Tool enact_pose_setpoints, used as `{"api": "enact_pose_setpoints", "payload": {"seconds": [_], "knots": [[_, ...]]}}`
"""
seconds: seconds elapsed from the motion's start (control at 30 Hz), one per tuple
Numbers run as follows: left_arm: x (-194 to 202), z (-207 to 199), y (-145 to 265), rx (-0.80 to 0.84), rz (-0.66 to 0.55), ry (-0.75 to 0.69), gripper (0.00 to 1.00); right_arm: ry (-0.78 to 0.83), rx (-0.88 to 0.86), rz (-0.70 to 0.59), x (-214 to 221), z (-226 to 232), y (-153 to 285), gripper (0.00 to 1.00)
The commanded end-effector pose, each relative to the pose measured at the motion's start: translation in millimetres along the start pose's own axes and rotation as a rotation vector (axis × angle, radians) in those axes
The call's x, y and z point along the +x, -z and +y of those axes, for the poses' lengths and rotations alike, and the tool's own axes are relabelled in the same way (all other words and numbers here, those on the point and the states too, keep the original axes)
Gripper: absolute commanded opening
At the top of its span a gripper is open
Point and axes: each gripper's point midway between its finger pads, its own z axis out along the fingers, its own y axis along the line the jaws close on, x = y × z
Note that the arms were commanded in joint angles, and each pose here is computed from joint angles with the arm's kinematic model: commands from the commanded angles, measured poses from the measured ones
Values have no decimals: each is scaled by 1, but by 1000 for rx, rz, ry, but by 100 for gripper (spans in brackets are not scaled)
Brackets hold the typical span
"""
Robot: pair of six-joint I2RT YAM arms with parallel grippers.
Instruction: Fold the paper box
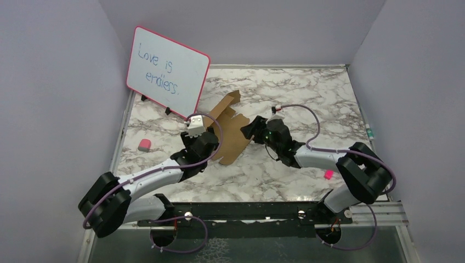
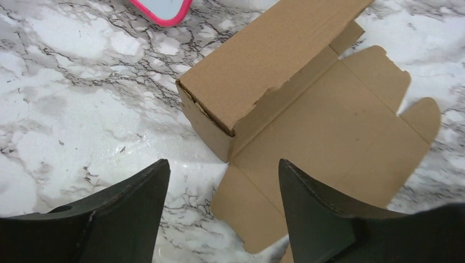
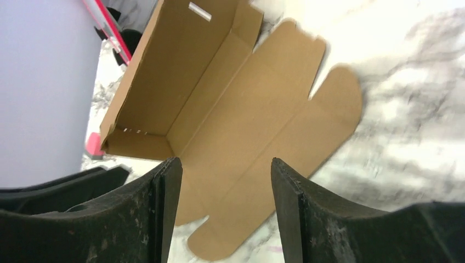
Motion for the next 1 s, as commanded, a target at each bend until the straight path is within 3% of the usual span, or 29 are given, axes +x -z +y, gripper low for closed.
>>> {"api": "enact_pose_setpoints", "payload": {"seconds": [0.0,0.1,0.23,0.63,0.97], "knots": [[-12,-8,21,103,41,-36,77,260,-126,75,-14,-1,-24,65],[-32,-15,29,141,22,-37,81,285,-123,148,-19,-21,-45,65],[-61,-24,30,212,-1,-23,82,337,-109,154,-32,-36,-70,65],[-120,-13,-20,241,-25,77,82,402,-136,269,-32,-55,-136,63],[-111,-7,-59,249,93,42,82,229,-196,475,27,-64,-91,53]]}}
